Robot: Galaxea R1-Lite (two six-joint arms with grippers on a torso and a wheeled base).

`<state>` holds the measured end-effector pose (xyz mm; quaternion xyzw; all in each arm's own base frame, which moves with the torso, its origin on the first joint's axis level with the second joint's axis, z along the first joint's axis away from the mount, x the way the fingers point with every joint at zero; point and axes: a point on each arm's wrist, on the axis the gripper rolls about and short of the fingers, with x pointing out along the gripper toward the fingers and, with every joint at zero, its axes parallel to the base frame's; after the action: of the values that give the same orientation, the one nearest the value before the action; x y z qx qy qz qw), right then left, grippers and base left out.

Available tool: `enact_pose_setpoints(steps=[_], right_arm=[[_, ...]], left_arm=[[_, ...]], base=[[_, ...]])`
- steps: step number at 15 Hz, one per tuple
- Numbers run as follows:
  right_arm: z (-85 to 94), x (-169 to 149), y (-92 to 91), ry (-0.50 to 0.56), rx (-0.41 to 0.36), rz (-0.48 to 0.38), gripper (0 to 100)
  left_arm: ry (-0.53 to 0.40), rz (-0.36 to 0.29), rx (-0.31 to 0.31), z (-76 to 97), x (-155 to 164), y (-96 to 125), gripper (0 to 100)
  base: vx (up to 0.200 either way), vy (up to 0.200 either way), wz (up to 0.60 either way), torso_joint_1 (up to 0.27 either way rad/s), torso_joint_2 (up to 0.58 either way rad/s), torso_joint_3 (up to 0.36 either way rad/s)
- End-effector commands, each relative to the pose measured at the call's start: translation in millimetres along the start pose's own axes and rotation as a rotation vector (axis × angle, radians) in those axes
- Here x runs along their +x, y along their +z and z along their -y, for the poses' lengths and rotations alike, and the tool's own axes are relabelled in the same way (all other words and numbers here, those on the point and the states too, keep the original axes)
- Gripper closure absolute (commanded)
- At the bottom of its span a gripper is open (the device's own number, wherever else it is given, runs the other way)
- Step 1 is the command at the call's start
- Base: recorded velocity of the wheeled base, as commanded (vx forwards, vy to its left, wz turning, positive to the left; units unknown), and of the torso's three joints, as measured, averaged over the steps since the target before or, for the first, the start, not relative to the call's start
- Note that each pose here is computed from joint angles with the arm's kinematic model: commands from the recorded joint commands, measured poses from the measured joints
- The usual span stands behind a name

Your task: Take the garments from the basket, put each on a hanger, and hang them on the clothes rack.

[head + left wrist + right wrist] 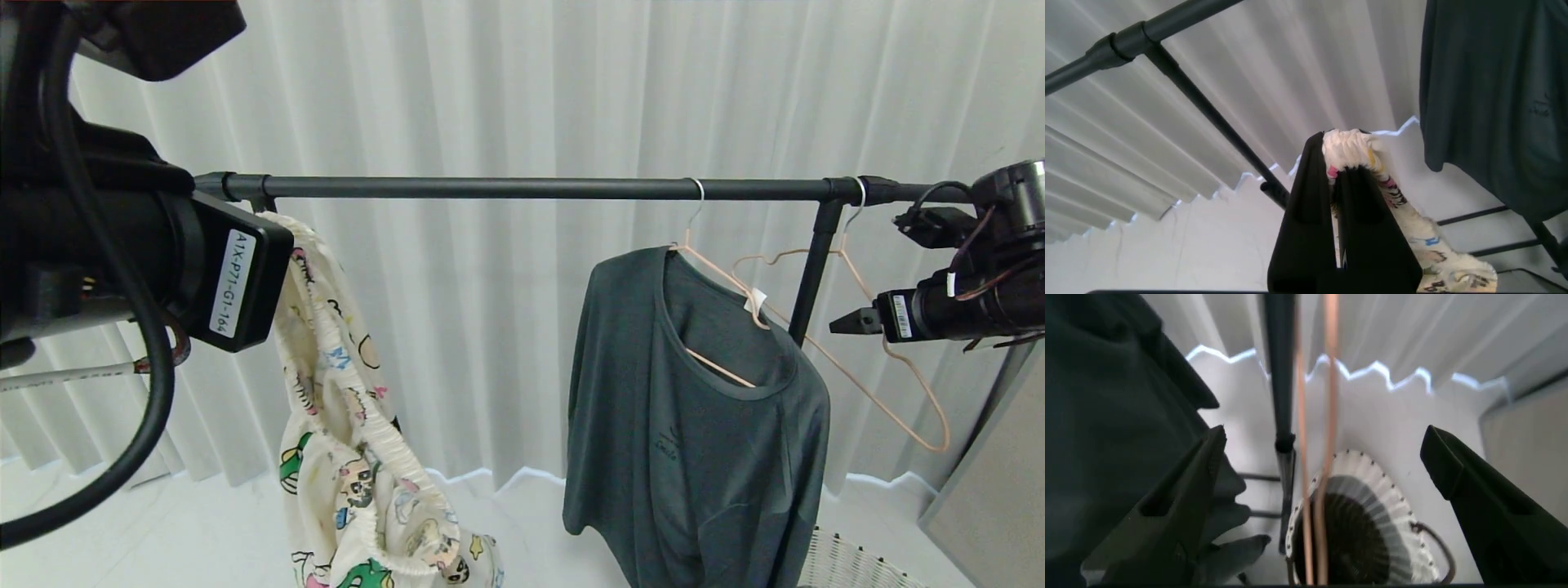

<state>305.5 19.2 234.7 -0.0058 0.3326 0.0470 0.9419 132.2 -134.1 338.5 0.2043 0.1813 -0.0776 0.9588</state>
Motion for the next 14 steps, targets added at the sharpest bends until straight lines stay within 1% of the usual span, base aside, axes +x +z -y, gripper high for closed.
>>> enact_pose_setpoints(steps=[1, 4, 7, 8, 14], right_arm=[[0.2, 17, -3.0, 0.001, 0.003, -0.032, 0], [1.4, 24, -1.8, -0.001, 0.011, -0.021, 0], [1.5, 27, -3.0, -0.001, 0.030, -0.029, 0], [2.1, 28, -2.9, -0.004, 0.032, -0.030, 100], [2.6, 28, -2.4, -0.004, 0.036, -0.027, 100]], left_arm=[[0.000, -0.001, 0.001, 0.4, 0, 0, 100], [0.000, -0.001, 0.001, 0.1, 0, 0, 100], [0.002, 0.000, 0.000, -0.1, 0, 0, 100], [0.002, 0.000, 0.000, -0.1, 0, 0, 100], [0.000, 0.001, -0.001, -0.4, 0, 0, 100]], base=[[0.000, 0.000, 0.00, 0.000, 0.00, 0.000], [0.000, 0.000, 0.00, 0.000, 0.00, 0.000], [0.000, 0.000, 0.00, 0.000, 0.00, 0.000], [0.000, 0.000, 0.00, 0.000, 0.00, 0.000], [0.000, 0.000, 0.00, 0.000, 0.00, 0.000]])
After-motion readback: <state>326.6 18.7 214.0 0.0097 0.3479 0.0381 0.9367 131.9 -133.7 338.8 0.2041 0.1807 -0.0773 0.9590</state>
